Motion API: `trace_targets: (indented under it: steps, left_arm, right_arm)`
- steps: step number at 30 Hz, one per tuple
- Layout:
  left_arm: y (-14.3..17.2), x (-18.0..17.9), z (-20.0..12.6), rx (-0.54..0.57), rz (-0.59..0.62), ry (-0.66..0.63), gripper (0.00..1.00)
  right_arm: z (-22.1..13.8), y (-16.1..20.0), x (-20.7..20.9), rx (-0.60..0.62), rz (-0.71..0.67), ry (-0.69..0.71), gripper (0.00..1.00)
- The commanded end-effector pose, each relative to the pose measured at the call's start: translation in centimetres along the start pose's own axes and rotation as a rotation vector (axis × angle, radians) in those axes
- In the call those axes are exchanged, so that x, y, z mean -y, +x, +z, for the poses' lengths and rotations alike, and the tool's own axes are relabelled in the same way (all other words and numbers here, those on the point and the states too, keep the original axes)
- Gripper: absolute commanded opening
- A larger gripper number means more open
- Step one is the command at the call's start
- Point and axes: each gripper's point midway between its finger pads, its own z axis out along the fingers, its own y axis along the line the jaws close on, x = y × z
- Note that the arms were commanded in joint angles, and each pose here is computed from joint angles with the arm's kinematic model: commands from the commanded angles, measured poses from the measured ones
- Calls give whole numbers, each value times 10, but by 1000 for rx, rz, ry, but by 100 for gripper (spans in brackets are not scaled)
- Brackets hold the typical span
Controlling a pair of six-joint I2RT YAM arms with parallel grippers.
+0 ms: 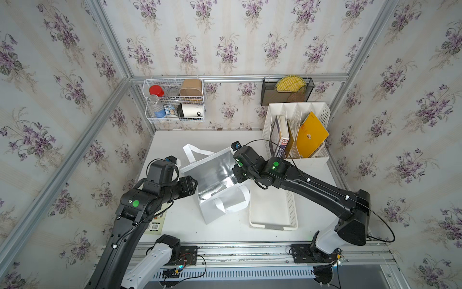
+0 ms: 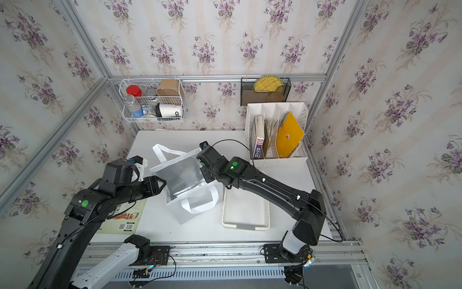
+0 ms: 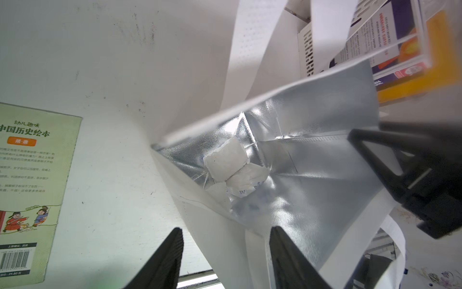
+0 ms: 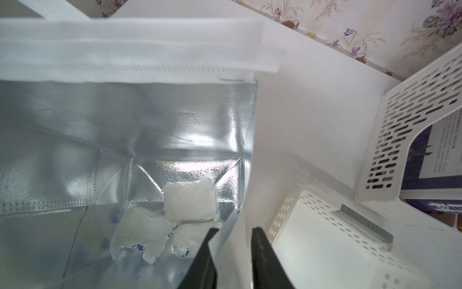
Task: Place the ice pack in the delivery bag
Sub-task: Adjust the delivery bag at the center of the board.
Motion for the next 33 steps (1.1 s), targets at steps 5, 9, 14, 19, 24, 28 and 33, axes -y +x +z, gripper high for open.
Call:
trace_targets:
  steps: [5, 9, 14, 19, 24, 28, 33]
  left_arm:
    - [-30, -20, 4, 81, 38, -167, 54]
    - [-35, -6, 11, 75, 64, -102, 45]
    - [-36, -3, 17, 48, 89, -96, 46]
    - [-35, 8, 17, 31, 123, -44, 47]
    - [-41, 11, 8, 32, 176, -53, 53]
    - [-50, 11, -2, 62, 227, -79, 68]
    - [-60, 16, -16, 120, 295, -75, 70]
  right_arm:
    - [-26, -10, -28, 50, 137, -182, 4]
    - [-47, -10, -44, 104, 232, -332, 2]
    - [-51, -3, -28, 136, 304, -286, 3]
    - [-39, 3, -18, 131, 296, -215, 14]
    - [-35, -3, -14, 126, 246, -164, 40]
    - [-49, -15, -1, 196, 201, -112, 73]
    - [-78, -22, 26, 333, 146, -31, 84]
